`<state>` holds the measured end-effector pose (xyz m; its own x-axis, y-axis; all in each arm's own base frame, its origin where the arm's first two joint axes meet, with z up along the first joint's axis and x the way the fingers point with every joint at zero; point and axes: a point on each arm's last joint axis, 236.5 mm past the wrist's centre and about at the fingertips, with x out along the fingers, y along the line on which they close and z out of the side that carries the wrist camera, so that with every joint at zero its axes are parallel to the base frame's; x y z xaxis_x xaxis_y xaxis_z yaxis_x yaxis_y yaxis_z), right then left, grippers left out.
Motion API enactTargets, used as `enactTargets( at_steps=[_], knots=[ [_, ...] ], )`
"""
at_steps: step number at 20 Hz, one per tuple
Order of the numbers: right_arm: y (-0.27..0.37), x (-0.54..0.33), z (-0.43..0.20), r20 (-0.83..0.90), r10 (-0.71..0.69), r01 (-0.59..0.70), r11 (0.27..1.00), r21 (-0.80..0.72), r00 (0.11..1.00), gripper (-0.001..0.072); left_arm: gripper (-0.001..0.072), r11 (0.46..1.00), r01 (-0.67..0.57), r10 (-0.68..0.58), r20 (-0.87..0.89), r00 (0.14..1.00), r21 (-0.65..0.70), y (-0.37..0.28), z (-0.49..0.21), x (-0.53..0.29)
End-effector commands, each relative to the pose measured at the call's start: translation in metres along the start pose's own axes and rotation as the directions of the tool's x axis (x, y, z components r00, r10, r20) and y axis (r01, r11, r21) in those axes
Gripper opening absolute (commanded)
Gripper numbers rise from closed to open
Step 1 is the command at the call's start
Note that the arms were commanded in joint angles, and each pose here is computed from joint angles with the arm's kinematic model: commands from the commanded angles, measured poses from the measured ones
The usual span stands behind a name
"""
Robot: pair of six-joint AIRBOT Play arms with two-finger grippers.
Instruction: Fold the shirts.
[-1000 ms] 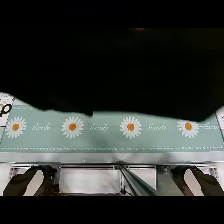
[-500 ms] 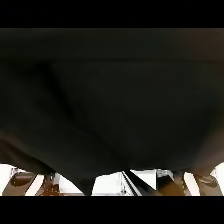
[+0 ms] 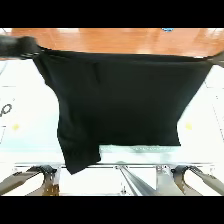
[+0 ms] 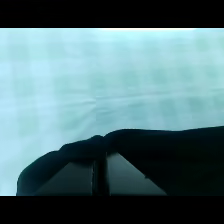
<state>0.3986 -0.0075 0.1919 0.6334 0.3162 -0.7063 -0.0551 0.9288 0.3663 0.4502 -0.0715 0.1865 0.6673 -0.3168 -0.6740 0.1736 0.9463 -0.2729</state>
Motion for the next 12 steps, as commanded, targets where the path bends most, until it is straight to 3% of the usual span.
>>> enactTargets(
  at_steps=[1,6,12],
  knots=[
    [-0.036,0.134,0.001,-0.115,0.084,-0.074,0.993,0.088,0.990,0.0027,0.0021,0.997,-0.013,0.008,-0.065,0.998,-0.083,0.043,0.005,0.122],
    [-0.060,0.250,0.010,-0.197,0.131,-0.093,0.977,0.192,0.972,0.0027,0.0020,0.980,-0.027,0.005,-0.110,0.994,-0.196,0.072,0.010,0.209],
    [-0.072,0.259,-0.002,-0.256,0.114,-0.060,0.976,0.211,0.960,0.0027,0.0021,0.982,-0.037,-0.023,-0.309,0.951,-0.188,0.079,-0.040,0.207]
  ],
)
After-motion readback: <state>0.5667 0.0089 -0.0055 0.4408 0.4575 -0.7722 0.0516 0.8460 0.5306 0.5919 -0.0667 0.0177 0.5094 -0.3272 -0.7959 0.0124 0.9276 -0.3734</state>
